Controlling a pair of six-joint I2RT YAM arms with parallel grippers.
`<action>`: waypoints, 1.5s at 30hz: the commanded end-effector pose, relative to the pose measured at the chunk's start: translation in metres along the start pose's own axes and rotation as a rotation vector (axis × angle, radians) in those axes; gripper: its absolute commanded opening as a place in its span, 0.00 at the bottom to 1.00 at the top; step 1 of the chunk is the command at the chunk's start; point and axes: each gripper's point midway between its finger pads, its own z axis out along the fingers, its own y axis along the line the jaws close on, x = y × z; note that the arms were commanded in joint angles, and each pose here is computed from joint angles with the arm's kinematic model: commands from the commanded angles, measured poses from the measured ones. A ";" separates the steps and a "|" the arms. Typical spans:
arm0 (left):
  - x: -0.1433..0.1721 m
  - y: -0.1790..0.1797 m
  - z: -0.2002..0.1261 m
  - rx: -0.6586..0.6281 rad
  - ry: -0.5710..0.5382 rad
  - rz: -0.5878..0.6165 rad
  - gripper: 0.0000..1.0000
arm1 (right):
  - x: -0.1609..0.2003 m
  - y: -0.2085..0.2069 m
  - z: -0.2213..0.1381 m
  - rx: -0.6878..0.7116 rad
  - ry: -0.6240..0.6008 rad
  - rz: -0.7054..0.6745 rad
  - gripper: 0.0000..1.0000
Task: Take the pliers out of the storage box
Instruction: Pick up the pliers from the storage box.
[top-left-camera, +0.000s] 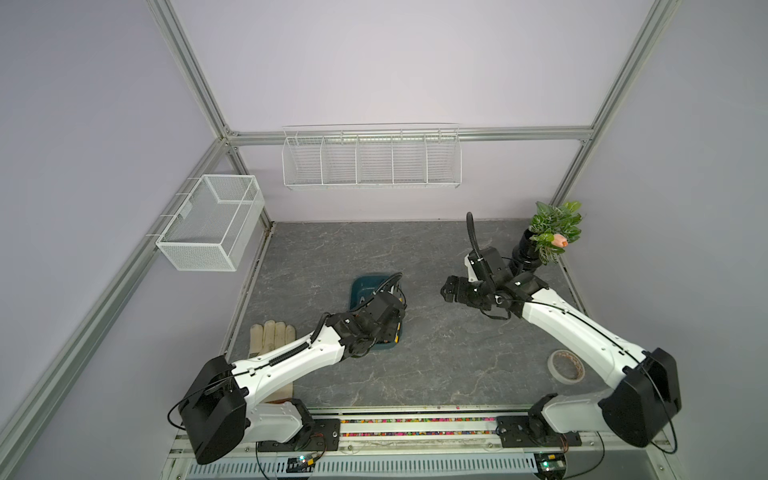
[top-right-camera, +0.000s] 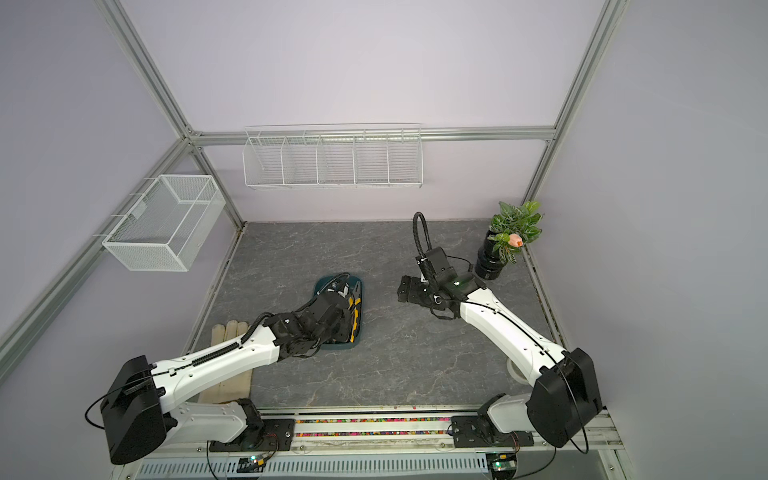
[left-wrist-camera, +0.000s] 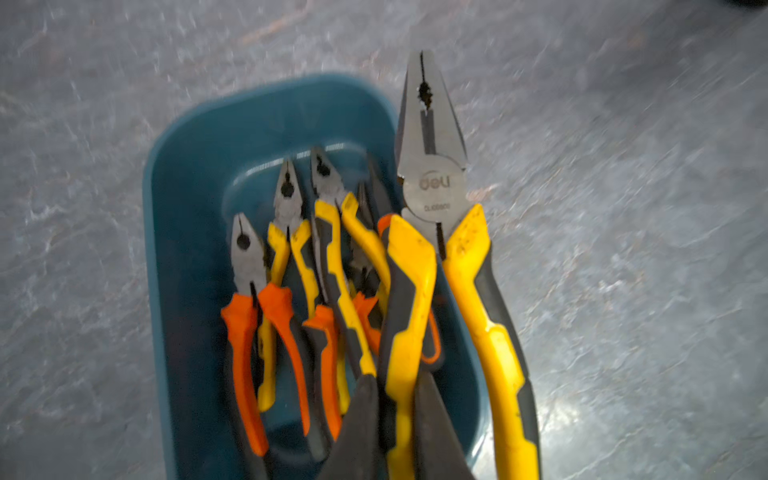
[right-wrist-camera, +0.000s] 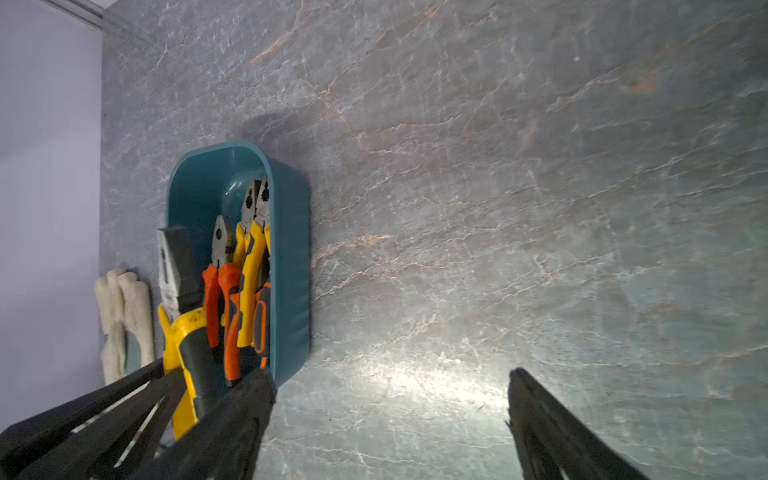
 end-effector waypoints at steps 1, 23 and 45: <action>-0.041 -0.027 -0.014 0.075 -0.177 0.005 0.00 | 0.010 0.019 0.007 -0.082 0.101 0.040 0.89; -0.041 -0.075 -0.001 -0.041 -0.235 0.220 0.00 | -0.002 0.038 0.018 -0.124 0.128 0.132 0.74; -0.038 -0.090 0.000 -0.042 -0.234 0.259 0.00 | 0.000 0.027 0.046 -0.025 0.146 0.171 0.57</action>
